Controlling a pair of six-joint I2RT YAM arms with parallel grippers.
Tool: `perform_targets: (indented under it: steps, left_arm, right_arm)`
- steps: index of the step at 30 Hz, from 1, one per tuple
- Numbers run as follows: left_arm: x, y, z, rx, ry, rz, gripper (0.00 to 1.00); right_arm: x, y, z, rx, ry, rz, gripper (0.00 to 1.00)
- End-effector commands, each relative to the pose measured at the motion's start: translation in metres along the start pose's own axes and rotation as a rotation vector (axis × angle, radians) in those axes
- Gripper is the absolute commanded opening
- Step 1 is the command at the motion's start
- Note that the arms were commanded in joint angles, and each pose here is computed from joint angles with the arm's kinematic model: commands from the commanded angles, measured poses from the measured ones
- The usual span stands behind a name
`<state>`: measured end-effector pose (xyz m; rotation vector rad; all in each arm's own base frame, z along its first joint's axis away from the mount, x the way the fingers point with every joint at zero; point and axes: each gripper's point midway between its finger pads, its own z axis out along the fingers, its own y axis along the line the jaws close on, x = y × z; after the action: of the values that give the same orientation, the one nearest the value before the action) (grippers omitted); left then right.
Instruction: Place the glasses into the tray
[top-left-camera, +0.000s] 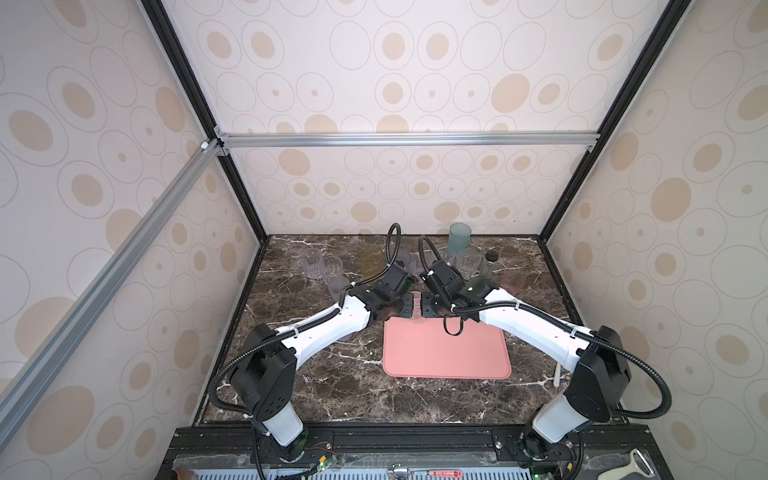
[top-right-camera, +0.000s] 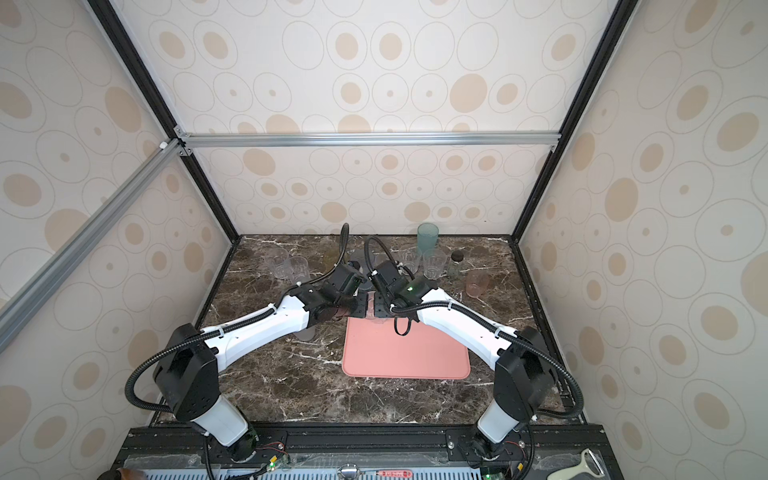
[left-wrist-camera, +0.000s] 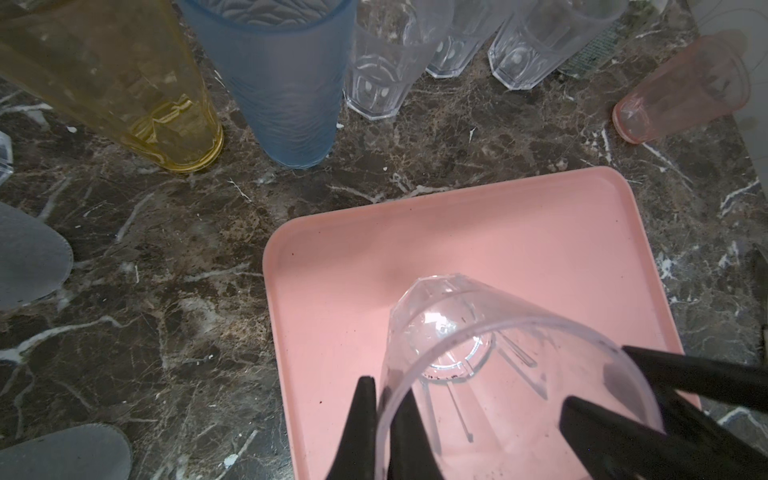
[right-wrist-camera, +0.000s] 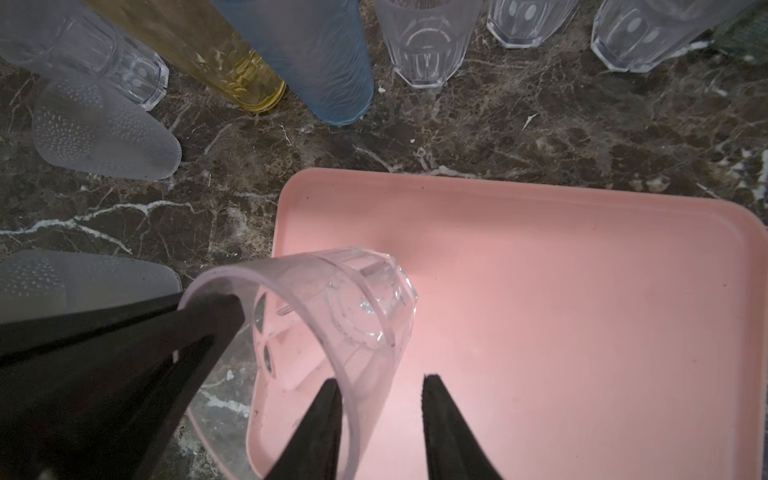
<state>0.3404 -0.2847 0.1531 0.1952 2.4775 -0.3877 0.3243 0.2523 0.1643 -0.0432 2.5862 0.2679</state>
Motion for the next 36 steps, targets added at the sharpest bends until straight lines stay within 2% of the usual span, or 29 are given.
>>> perform_targets:
  steps: [1, 7, 14, 16, 19, 21, 27, 32, 36]
  left_arm:
    - [-0.016, -0.01, -0.017, 0.051, -0.057, -0.048, 0.0]
    - [-0.021, -0.017, -0.028, 0.09, -0.074, -0.065, 0.0]
    - [-0.026, -0.018, -0.045, 0.12, -0.103, -0.081, 0.12]
    - [-0.027, -0.015, -0.051, 0.107, -0.113, -0.074, 0.16]
    - [-0.031, -0.004, -0.065, 0.079, -0.143, -0.07, 0.28]
    - [-0.034, 0.009, -0.076, 0.058, -0.171, -0.071, 0.36]
    - [-0.04, 0.055, -0.101, -0.011, -0.299, -0.076, 0.51]
    - [-0.036, 0.076, -0.116, -0.049, -0.438, -0.026, 0.54]
    - [-0.032, 0.088, -0.126, -0.064, -0.529, -0.017, 0.62]
  right_arm:
    - [0.008, -0.01, 0.013, 0.054, 0.013, 0.015, 0.31]
    - [0.007, -0.014, 0.022, 0.101, 0.017, 0.011, 0.15]
    - [0.005, -0.016, 0.028, 0.145, 0.036, -0.007, 0.03]
    - [0.002, -0.017, 0.027, 0.156, 0.04, -0.016, 0.01]
    - [0.0, -0.02, 0.029, 0.16, 0.07, -0.032, 0.01]
    - [0.002, -0.022, 0.032, 0.155, 0.106, -0.039, 0.0]
    - [-0.001, -0.014, 0.04, 0.152, 0.201, -0.112, 0.0]
    - [-0.001, -0.005, 0.056, 0.167, 0.27, -0.15, 0.02]
    - [-0.009, 0.006, 0.068, 0.15, 0.267, -0.147, 0.02]
